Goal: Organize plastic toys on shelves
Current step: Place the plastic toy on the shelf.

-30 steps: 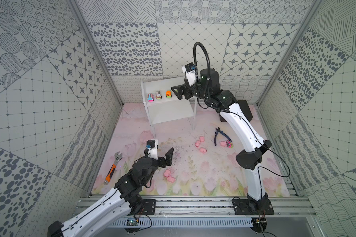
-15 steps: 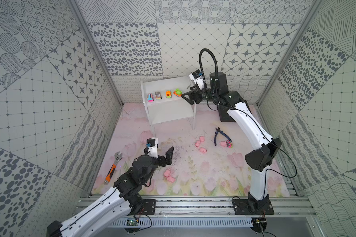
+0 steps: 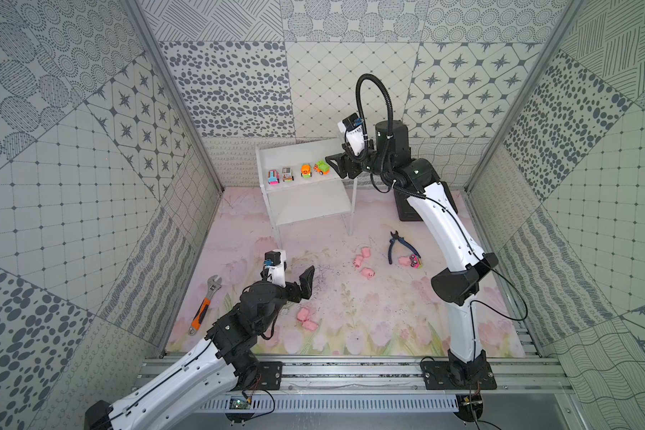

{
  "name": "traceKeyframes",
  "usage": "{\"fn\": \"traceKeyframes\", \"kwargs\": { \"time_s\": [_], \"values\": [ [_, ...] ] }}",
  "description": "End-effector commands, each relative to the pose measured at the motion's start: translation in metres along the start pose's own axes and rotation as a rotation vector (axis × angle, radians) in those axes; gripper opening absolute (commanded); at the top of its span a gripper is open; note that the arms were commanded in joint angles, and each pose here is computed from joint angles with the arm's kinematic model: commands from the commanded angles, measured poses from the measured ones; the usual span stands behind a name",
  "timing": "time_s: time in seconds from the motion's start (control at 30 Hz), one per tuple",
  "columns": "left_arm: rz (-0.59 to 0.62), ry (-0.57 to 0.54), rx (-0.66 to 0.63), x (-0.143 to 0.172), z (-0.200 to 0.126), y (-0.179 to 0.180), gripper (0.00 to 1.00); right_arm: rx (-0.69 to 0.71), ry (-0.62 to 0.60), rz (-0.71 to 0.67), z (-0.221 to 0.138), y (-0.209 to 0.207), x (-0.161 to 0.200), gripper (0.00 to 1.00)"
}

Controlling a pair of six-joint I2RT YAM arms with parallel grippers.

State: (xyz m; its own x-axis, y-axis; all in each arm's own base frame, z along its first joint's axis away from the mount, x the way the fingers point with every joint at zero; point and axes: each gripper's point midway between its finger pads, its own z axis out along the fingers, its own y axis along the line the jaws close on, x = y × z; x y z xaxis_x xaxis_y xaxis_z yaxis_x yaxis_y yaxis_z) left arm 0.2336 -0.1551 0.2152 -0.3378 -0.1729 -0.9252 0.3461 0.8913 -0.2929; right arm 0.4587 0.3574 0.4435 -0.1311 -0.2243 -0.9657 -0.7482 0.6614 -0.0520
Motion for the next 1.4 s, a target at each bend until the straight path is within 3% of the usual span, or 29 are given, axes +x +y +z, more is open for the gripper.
{"fn": "traceKeyframes", "kwargs": {
  "time_s": [0.0, 0.93, 1.37],
  "values": [
    [-0.022, -0.009, -0.01, -0.003, -0.001, 0.002, 0.97, 0.01, 0.07, 0.027, 0.017, 0.004, 0.023, 0.7],
    [-0.035, -0.019, -0.017, -0.003, -0.007, 0.006, 0.97, 0.015, 0.085, 0.081, 0.056, 0.013, 0.044, 0.62],
    [-0.03, -0.017, -0.019, -0.003, -0.008, 0.007, 0.97, 0.038, 0.099, 0.076, 0.062, 0.015, 0.05, 0.48]
  ]
}}
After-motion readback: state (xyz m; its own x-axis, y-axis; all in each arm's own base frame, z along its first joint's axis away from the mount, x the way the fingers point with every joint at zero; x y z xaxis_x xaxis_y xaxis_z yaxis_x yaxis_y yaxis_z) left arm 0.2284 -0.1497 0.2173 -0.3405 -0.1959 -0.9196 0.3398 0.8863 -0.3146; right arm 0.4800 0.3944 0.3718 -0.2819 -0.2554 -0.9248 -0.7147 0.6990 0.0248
